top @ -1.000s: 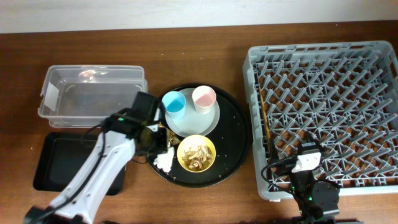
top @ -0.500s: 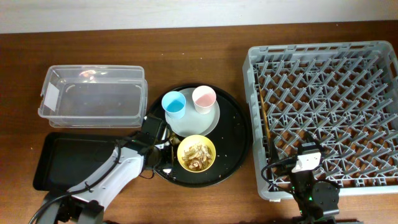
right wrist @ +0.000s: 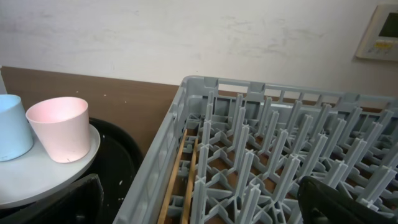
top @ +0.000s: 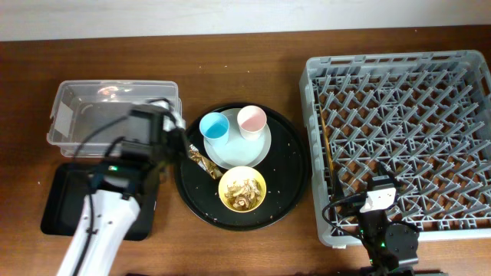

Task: Sort waste into correct bins and load items into the dishwasher rack
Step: 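Carry the tissue with the left gripper into the clear bin and release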

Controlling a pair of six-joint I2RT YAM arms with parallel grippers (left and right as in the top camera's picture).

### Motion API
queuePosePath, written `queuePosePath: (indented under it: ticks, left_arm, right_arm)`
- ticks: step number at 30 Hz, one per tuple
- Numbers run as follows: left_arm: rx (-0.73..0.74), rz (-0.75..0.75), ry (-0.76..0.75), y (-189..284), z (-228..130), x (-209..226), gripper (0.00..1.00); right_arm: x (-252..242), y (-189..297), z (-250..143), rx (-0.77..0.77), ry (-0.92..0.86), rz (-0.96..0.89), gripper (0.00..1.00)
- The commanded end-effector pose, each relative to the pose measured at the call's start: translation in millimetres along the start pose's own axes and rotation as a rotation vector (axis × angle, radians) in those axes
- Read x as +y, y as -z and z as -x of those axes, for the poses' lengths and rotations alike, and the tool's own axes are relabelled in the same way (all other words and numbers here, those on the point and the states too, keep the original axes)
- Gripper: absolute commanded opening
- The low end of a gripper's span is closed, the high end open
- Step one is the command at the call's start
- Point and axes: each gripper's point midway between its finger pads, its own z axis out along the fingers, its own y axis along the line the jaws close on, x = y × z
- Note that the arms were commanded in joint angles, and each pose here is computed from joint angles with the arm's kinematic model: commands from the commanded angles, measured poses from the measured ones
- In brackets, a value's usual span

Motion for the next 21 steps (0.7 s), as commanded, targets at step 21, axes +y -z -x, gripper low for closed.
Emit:
queuePosePath:
  ticks: [21]
  left_arm:
    - [-0.277,0.328,0.281,-75.6,96.3,166.8,0.29]
  right_arm:
    - [2.9,0.0,-1.9,0.001,0.003,0.013,0.98]
